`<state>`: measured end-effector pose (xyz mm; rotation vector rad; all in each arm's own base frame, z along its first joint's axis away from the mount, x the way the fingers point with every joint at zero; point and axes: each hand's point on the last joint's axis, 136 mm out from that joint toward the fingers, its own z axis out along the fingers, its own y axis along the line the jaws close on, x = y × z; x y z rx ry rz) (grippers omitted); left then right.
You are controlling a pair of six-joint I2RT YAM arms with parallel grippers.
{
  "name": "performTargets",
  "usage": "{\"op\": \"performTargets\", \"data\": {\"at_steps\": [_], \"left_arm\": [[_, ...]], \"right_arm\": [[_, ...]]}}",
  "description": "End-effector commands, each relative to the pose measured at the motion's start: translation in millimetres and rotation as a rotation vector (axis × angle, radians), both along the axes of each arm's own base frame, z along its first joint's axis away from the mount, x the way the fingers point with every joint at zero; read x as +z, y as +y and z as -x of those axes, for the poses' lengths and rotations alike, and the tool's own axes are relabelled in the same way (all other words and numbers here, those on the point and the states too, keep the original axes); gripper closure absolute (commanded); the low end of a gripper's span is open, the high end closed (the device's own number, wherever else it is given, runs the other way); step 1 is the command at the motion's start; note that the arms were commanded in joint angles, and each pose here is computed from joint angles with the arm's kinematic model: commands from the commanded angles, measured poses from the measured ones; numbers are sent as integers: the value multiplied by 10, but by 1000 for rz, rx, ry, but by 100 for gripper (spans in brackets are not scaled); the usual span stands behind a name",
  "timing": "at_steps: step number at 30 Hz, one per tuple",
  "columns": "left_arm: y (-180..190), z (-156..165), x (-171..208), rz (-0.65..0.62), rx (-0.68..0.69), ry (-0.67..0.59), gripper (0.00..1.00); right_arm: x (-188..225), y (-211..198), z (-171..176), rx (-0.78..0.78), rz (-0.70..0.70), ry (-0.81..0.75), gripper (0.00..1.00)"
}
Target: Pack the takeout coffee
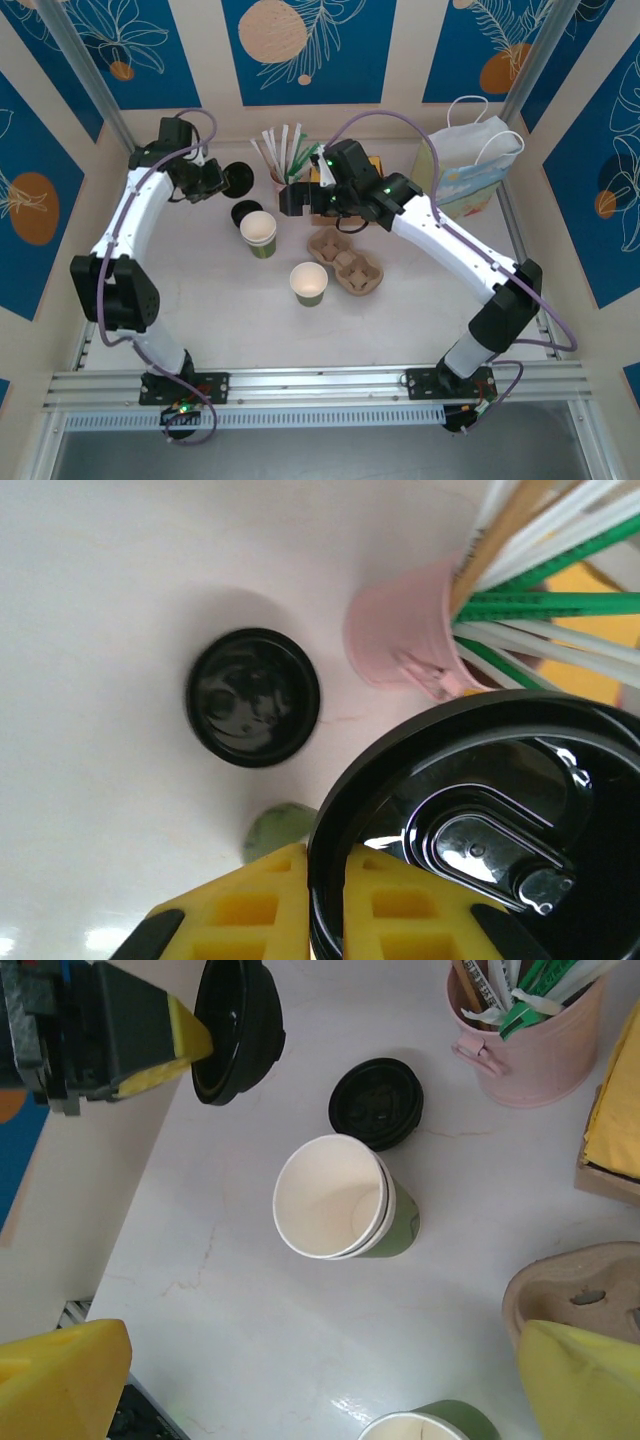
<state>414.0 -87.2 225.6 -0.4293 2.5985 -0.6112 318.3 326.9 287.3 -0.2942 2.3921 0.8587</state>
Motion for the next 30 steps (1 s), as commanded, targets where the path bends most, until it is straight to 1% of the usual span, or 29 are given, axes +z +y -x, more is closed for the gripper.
{"op": "performTargets", "data": {"at_steps": [1, 8, 13, 19, 24, 30], "left_arm": [[-172, 113, 176, 164, 4, -12, 89], [-428, 295, 371, 390, -13, -37, 90], [-569, 382, 548, 551, -15, -71, 90], [-700, 433, 751, 699, -45, -108, 90], [-769, 474, 859, 750, -95, -139, 90], [-843, 524, 982, 770, -182, -195, 90]], "right_arm": [[214, -10, 37, -2, -85, -26, 1], [376, 7, 58, 17, -217, -38, 0], [487, -1, 50, 33, -377, -1, 4], [644, 53, 25, 63, -555, 62, 6], [789, 133, 0, 92, -681, 101, 6], [851, 236, -73, 97, -753, 191, 6]]}}
